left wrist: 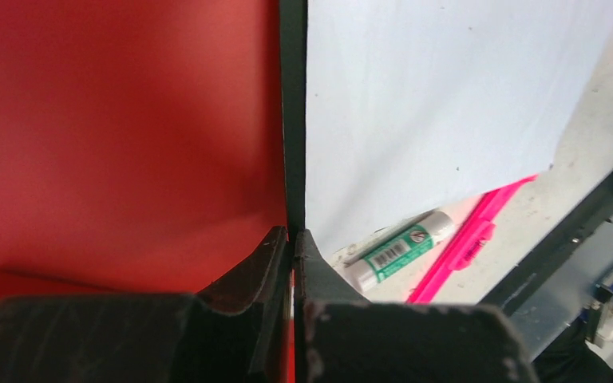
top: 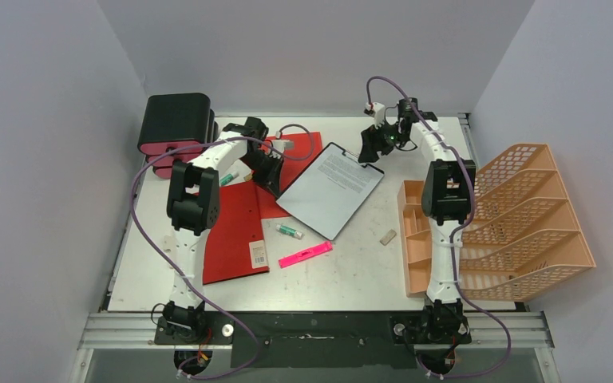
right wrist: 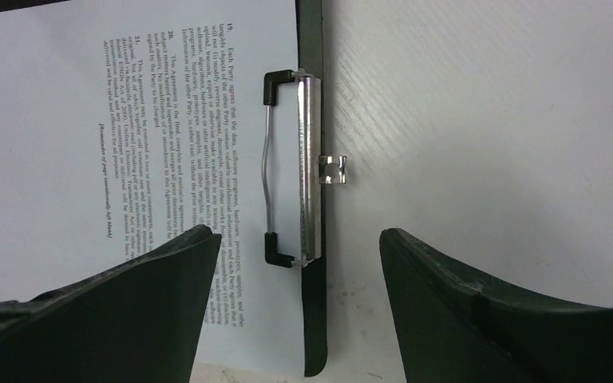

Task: Organize the desk
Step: Move the folder to the center of the board, then pick up the folder from the center of the board.

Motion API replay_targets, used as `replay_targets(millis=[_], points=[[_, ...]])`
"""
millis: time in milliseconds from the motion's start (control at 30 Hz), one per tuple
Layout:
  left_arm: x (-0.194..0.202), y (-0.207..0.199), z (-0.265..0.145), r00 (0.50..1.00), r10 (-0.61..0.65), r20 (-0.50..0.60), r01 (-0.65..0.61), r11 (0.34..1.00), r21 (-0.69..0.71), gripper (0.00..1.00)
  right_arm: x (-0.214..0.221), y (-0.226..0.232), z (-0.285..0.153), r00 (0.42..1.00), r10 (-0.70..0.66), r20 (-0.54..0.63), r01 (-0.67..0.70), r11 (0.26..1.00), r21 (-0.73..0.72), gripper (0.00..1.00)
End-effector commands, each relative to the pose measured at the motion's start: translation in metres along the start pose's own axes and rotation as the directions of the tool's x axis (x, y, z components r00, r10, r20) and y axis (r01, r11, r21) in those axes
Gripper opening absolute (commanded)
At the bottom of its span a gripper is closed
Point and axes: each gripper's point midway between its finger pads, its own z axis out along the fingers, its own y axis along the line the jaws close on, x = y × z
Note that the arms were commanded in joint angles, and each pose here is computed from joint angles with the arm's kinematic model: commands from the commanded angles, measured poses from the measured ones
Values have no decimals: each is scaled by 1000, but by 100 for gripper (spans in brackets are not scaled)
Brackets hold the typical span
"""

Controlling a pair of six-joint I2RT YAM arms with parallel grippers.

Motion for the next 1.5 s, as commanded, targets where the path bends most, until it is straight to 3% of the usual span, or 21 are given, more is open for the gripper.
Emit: replay_targets(millis=[0, 200, 367, 567, 667, 867, 1033, 1133, 1233, 1467], points=[[-11, 27, -19, 997, 63, 38, -56, 984, -170, 0, -25, -5, 7, 996, 27, 89, -26, 1000, -7, 75], [-15, 41, -15, 997, 61, 52, -47, 970, -240, 0, -34, 0, 13, 975, 145, 171, -131, 987, -91, 74], [-17, 41, -11, 997, 61, 57, -45, 969, -242, 0, -32, 1, 15, 952, 252, 175, -229, 963, -144, 67], [-21, 39, -13, 996, 58, 74, -38, 970, -241, 0, -23, -7, 16, 938, 307, 160, -292, 950, -113, 73], [-31, 33, -27, 991, 5, 131, 16, 986, -163, 0, -22, -16, 13, 935, 313, 169, -302, 949, -86, 75], [-50, 16, -64, 961, -127, 245, 94, 985, 143, 22, -19, -23, 11, 936, 309, 166, -306, 951, -43, 78], [-48, 5, -59, 965, -111, 238, 65, 979, 193, 53, -17, -25, 12, 937, 311, 160, -310, 950, -32, 79], [-46, 4, -46, 971, -105, 213, 63, 979, 196, 64, -15, -25, 12, 937, 313, 157, -311, 950, -33, 79], [-43, 4, -29, 981, -100, 169, 64, 977, 203, 71, -12, -24, 13, 938, 313, 151, -312, 950, -31, 79], [-40, -5, 2, 993, -78, 84, 57, 971, 230, 74, -3, -23, 14, 941, 312, 132, -312, 950, -22, 80]])
